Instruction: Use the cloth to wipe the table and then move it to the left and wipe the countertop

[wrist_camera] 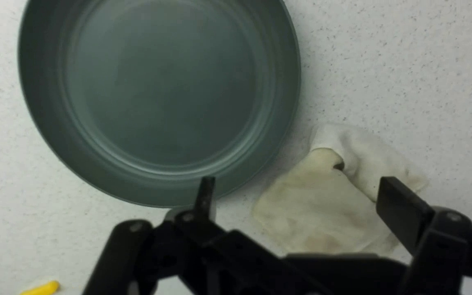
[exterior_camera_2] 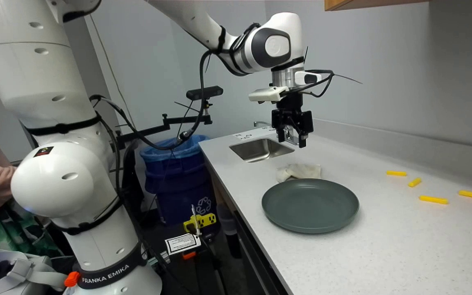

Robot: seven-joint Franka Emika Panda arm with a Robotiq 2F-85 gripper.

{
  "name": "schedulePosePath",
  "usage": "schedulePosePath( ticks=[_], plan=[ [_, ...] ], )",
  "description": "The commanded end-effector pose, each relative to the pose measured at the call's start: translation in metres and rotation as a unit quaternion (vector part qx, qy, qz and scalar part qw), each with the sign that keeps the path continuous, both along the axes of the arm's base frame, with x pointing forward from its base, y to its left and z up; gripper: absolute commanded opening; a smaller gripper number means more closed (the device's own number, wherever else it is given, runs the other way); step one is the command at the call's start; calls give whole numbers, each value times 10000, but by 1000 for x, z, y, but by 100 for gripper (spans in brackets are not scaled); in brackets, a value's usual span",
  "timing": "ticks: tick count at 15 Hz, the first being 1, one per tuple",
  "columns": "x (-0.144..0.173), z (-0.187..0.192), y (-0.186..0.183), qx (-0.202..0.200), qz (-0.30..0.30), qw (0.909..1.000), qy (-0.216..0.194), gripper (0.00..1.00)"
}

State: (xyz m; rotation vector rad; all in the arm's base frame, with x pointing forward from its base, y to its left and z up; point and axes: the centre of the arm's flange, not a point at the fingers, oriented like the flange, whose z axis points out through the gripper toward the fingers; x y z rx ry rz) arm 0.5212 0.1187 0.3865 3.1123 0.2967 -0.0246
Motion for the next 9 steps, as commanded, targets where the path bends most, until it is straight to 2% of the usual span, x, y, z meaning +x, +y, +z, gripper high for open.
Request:
schedulePosePath(
  ticks=[1, 4, 8, 9],
  plan=[
    [22, -23, 38, -100, 701, 9974, 157, 100],
    [26, -44, 66, -173, 1486, 9879, 420, 100],
    [25, -65, 92, -167, 2406, 9674, 773, 100],
    [12, -66, 83, -42, 1964, 9787, 599, 100]
  ],
)
